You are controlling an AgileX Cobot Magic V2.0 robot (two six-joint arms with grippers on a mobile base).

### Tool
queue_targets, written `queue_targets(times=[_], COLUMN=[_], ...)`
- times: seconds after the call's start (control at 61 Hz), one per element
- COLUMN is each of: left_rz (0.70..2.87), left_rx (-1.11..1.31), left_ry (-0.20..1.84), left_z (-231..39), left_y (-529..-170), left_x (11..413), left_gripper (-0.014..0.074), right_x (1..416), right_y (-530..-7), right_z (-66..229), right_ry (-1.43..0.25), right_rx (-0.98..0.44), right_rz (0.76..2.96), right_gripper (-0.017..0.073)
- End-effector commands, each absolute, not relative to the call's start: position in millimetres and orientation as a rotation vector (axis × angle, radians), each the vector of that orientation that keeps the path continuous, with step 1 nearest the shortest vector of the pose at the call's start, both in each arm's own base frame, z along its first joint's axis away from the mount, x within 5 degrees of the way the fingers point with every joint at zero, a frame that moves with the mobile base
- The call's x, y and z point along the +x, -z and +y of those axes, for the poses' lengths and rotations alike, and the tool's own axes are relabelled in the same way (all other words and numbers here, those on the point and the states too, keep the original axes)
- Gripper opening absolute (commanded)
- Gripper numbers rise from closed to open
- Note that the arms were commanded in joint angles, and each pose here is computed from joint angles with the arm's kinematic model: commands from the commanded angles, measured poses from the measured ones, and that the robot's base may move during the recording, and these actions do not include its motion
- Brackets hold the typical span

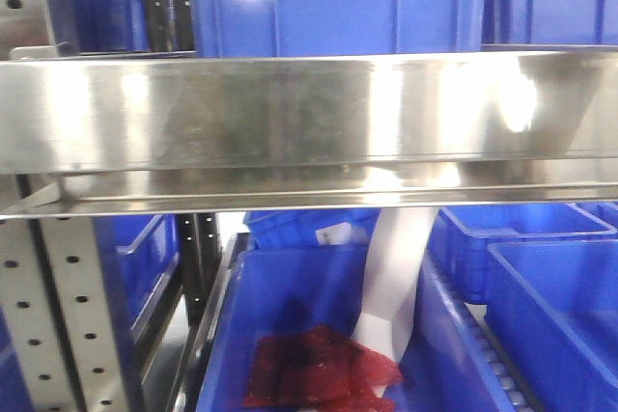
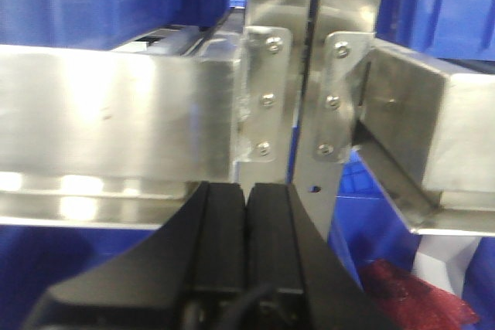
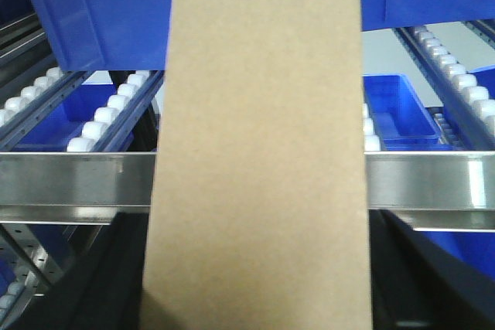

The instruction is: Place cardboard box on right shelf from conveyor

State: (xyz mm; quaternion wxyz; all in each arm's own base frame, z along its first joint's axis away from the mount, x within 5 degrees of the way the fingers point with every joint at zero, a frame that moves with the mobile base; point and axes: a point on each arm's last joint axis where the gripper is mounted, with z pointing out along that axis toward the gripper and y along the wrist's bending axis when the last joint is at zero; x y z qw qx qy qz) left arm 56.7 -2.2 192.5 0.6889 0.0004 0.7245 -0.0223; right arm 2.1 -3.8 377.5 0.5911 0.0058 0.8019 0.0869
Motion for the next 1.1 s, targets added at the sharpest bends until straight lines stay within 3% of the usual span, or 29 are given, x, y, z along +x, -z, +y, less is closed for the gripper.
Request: queue_targets(times=[0.0, 1.082], left_rz=[1.529, 1.529], left_rx=[-0.010, -0.010], left_ry=[0.049, 0.049], left_z=[-1.5, -1.5], left_y=[-198.0, -198.0], left_x=[56.1, 56.1], left_gripper=[-0.0116, -0.0116], right_x=[4.3, 8.8], right_y=[-392.3, -396.9], right_z=[-4.0, -4.0], right_ry=[-0.193, -0.180], right_rx=[0.005, 0.003], right_rz=[1.760, 1.723], right_gripper=[0.0141, 0.0141])
